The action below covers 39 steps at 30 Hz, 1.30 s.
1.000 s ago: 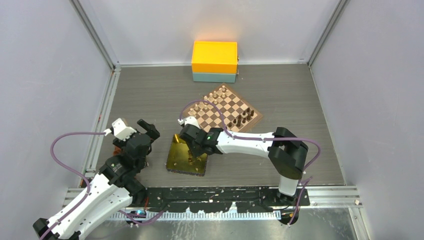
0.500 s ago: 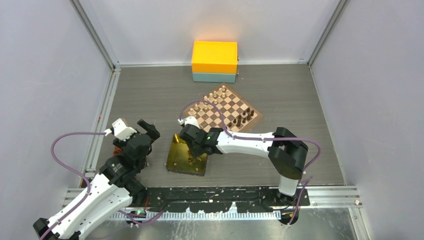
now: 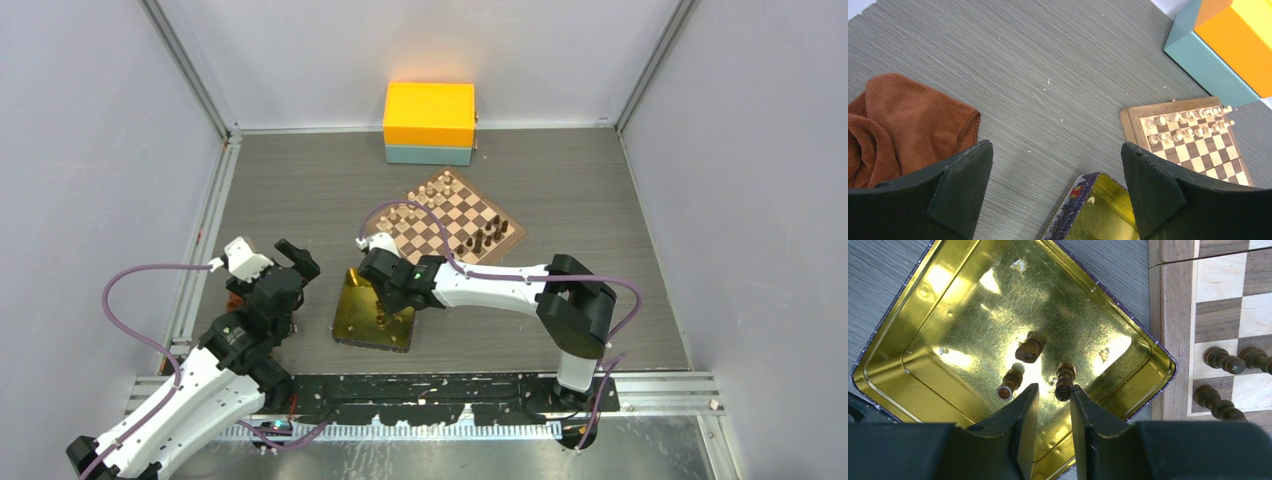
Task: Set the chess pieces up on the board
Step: Pick up the chess piece from the storage box.
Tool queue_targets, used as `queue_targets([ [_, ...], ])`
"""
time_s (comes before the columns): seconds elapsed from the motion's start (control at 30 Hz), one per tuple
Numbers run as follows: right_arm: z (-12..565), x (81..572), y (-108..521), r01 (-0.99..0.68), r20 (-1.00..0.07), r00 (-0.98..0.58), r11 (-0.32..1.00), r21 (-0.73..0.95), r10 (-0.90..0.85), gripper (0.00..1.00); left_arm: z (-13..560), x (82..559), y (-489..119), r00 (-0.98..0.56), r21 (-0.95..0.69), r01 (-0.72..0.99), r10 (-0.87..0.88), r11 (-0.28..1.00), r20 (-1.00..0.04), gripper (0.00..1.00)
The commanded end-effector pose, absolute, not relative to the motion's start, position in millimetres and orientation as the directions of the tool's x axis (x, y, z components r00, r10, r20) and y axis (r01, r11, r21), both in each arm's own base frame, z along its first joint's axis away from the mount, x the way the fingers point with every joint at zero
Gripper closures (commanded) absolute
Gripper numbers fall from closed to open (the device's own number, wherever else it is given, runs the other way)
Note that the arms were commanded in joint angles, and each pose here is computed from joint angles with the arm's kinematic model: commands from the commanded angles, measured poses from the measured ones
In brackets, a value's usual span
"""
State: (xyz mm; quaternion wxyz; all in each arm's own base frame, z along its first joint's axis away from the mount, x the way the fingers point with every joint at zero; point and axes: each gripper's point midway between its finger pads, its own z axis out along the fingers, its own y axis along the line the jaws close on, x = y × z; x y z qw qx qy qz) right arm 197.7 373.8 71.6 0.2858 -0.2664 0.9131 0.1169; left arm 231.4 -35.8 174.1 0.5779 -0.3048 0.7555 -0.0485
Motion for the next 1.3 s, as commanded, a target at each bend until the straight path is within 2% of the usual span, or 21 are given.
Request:
queue_targets([
  [0.0,79.1,197.7,382.9,-0.55,-0.612,-0.69,0.83,0.096,-0.387,0.65,179.6,232.5,-33.8,-0.111,-0.449,-0.408,-0.531,0.795,-0.84,0.0],
  [1.27,72.3,197.0,379.0,-0.549,-0.602,-0.693,0.832,0.085,-0.396,0.64,180.8,234.9,-36.3,-0.114,-0.448,-0.405,-0.53,0.797,-0.84,0.0],
])
